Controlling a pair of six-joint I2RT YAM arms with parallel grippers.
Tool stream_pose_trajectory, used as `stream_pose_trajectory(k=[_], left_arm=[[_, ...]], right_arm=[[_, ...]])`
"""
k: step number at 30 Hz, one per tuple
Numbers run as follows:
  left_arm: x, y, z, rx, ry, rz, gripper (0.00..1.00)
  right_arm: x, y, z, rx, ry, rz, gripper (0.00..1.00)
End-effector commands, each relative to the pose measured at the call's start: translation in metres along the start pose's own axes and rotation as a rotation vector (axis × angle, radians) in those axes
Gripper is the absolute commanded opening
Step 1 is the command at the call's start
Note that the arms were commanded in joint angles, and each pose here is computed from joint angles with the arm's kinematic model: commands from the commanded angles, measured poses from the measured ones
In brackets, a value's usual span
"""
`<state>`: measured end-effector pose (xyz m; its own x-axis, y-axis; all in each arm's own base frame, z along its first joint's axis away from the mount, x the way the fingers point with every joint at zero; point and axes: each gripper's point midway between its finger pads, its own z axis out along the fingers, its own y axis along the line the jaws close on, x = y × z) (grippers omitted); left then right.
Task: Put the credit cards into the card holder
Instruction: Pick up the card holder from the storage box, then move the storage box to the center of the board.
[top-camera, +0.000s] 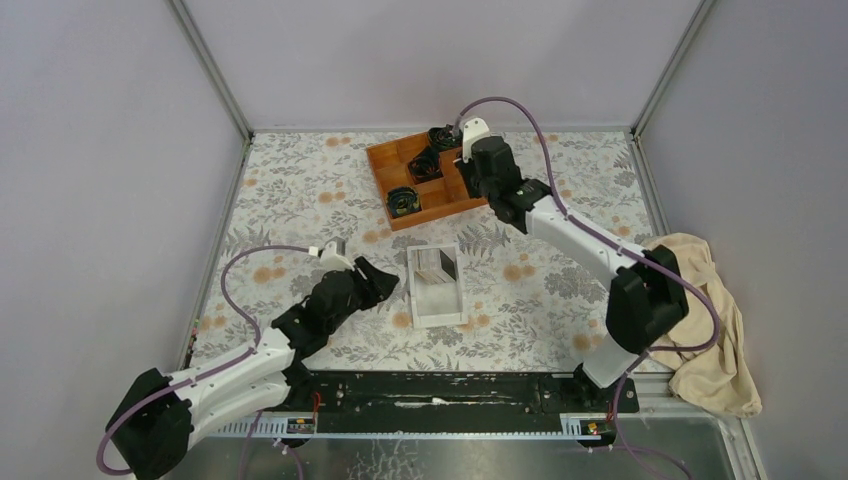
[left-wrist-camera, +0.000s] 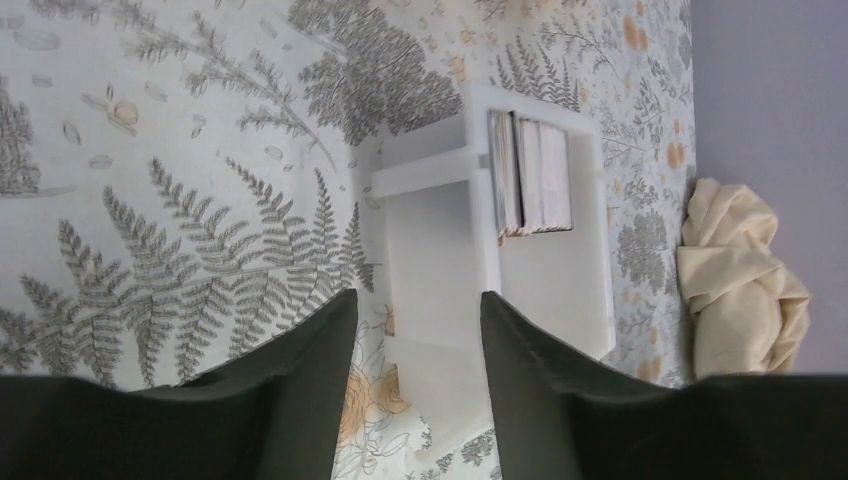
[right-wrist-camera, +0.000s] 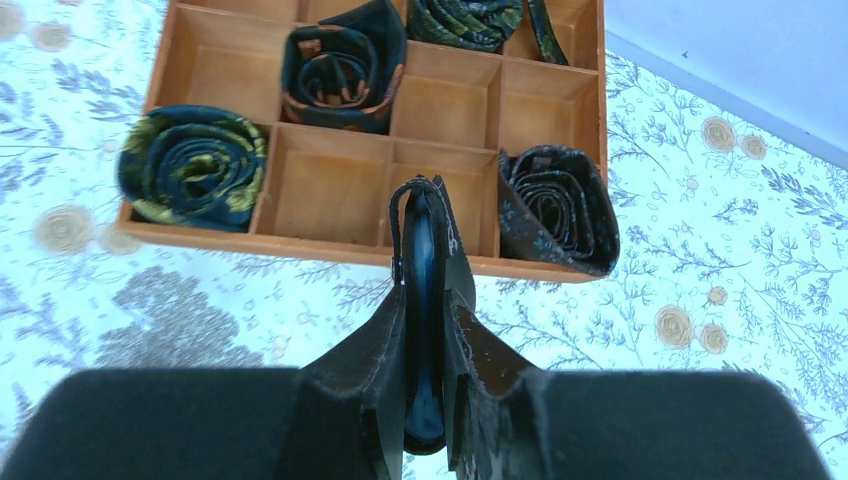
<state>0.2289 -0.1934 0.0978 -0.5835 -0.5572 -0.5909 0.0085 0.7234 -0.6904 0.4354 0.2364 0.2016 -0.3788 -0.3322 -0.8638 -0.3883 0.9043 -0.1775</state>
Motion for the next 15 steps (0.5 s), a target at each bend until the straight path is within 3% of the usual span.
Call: stream_pose_trajectory(k=[1,6,15], left_arm=[[0.007,0.007,0.000,0.015,0.000,-0.024,0.48],[0.029,0.010,0.008,0.030,0.075,-0.007,0.22],[0.060,-0.004,0.029,0.053,0.179,0.019,0.13]], right_arm=[[-0.036,0.005,-0.046,0.021,-0.117,0.079,0.00],[-0.030,0.015,-0.070,0.025,-0.110,0.110,0.00],[-0.011,0.028,-0.099,0.007,-0.103,0.199,0.00]])
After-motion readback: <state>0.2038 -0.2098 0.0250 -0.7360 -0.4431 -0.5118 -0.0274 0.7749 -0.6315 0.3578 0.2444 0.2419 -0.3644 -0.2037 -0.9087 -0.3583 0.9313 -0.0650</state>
